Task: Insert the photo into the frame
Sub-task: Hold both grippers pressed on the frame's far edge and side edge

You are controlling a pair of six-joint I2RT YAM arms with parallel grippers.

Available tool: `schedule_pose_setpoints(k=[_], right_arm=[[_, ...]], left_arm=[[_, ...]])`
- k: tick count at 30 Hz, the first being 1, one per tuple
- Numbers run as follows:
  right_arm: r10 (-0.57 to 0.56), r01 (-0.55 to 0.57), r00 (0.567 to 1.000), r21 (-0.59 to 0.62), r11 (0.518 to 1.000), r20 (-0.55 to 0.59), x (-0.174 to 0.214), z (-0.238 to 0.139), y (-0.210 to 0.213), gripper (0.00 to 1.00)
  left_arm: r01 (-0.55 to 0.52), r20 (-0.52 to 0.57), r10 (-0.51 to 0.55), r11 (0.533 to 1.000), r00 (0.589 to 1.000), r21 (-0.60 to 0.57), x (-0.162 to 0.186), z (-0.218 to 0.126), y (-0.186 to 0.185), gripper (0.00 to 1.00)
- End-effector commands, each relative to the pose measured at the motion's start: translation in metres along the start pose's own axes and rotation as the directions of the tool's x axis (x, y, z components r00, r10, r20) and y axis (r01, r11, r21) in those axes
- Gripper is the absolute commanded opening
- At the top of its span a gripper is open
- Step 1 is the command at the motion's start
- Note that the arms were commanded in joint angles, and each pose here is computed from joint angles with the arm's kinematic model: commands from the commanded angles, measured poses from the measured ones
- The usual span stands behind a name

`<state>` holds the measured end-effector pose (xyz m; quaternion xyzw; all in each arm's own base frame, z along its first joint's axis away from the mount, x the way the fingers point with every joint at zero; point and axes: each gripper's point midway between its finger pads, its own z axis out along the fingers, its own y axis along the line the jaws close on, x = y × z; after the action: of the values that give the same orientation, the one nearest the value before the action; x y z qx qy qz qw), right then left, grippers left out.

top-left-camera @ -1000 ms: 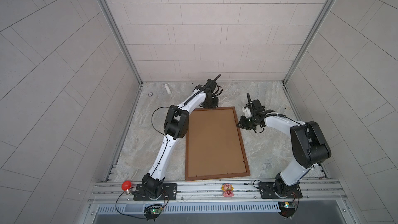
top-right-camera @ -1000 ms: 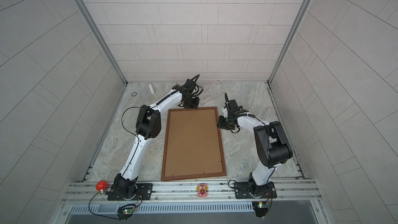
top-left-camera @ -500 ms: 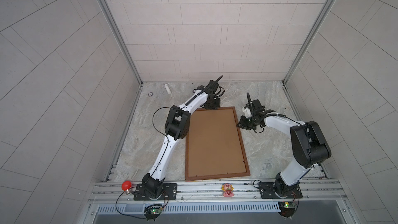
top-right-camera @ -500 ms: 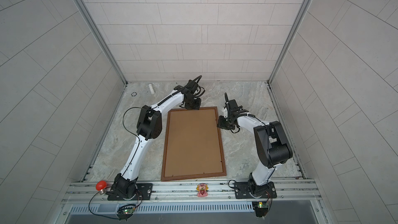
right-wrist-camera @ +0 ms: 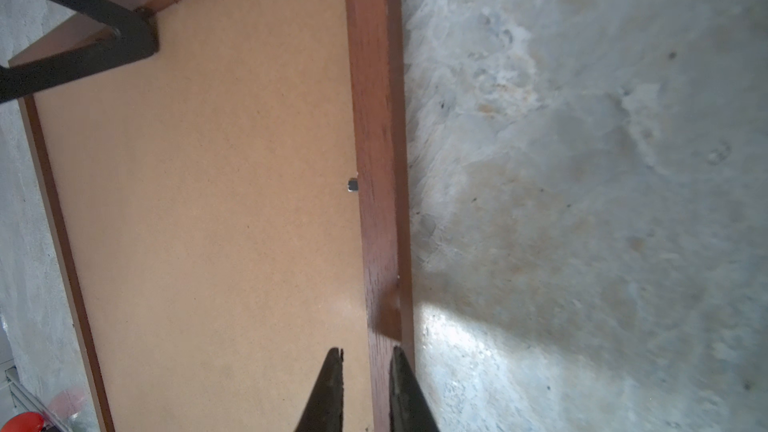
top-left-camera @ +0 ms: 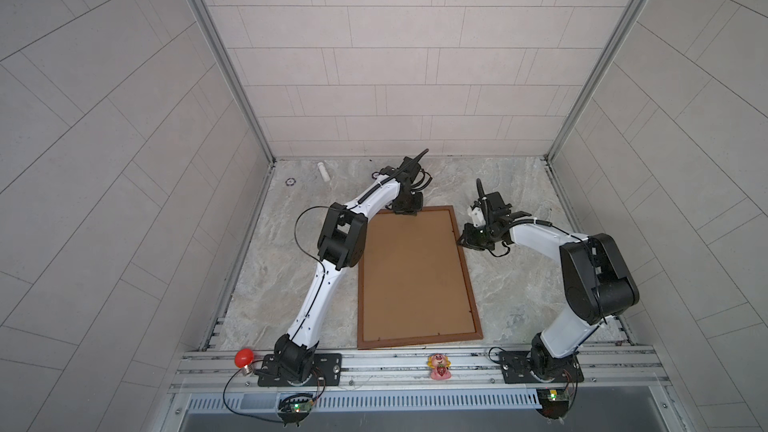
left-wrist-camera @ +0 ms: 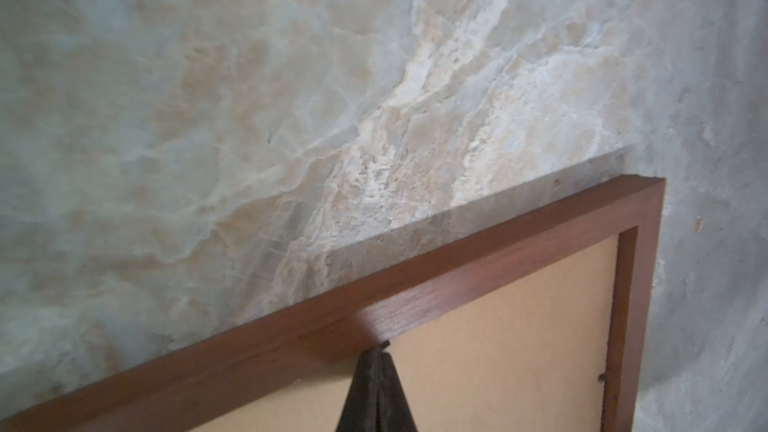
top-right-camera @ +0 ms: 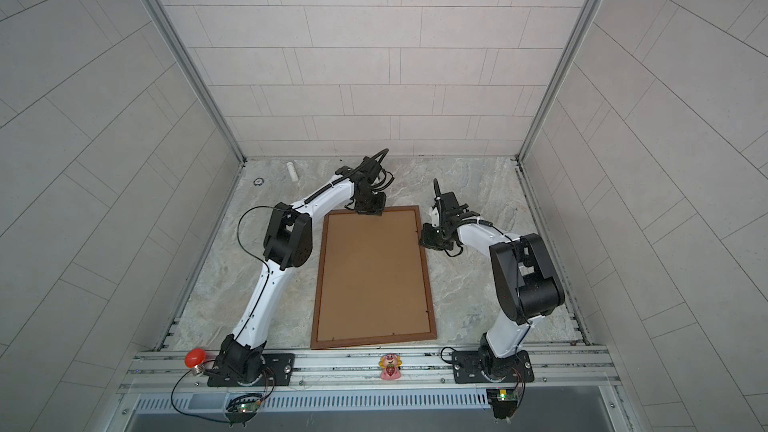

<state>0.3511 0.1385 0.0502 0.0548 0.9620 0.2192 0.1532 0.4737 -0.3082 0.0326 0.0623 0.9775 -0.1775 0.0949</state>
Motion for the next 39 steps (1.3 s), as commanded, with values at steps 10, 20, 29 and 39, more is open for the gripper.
schedule_pose_setpoints(k=[10,20,29,39], right_arm=[[-0.018,0.018,1.000,-0.005,1.000,0.013,-0.003,-0.007,0.005,0.17],[-0.020,0.020,1.000,0.004,1.000,0.003,-0.003,-0.004,0.003,0.18],[-0.018,0.018,1.000,0.002,1.000,-0.004,-0.001,-0.003,0.002,0.17],[-0.018,0.018,1.000,0.002,1.000,-0.005,-0.001,-0.003,0.002,0.17]], left_arm=[[-0.012,0.066,0.009,0.999,0.998,0.038,-0.021,-0.018,-0.012,0.00],[-0.017,0.078,0.015,1.000,0.997,0.021,-0.026,-0.013,-0.008,0.00],[0.000,0.031,0.000,1.000,1.000,0.014,-0.012,0.000,-0.001,0.00],[0.008,0.000,-0.008,1.000,1.000,0.011,-0.004,0.008,0.003,0.00]])
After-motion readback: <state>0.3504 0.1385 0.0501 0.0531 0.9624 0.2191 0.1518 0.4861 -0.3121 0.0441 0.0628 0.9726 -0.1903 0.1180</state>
